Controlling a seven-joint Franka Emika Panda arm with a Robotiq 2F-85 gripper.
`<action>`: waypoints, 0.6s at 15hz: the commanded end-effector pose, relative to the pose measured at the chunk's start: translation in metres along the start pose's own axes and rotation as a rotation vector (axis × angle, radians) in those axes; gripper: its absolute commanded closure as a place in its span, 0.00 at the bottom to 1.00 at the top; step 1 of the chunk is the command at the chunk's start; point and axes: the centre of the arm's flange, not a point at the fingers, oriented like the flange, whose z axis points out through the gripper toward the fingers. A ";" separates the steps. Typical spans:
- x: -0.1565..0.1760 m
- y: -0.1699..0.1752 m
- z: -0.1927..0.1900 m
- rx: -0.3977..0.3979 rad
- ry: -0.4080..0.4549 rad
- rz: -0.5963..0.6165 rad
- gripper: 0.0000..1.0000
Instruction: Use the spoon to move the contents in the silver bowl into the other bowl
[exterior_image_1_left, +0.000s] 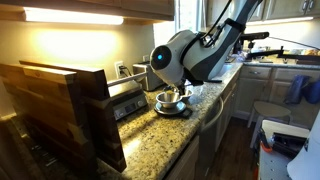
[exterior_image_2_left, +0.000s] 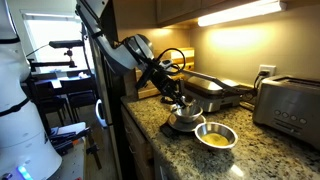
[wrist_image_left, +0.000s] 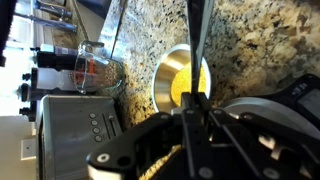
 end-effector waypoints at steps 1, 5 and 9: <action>-0.012 -0.009 -0.010 -0.062 -0.006 0.024 0.93; -0.011 -0.013 -0.013 -0.075 -0.012 0.039 0.93; -0.014 -0.019 -0.013 -0.105 -0.024 0.045 0.93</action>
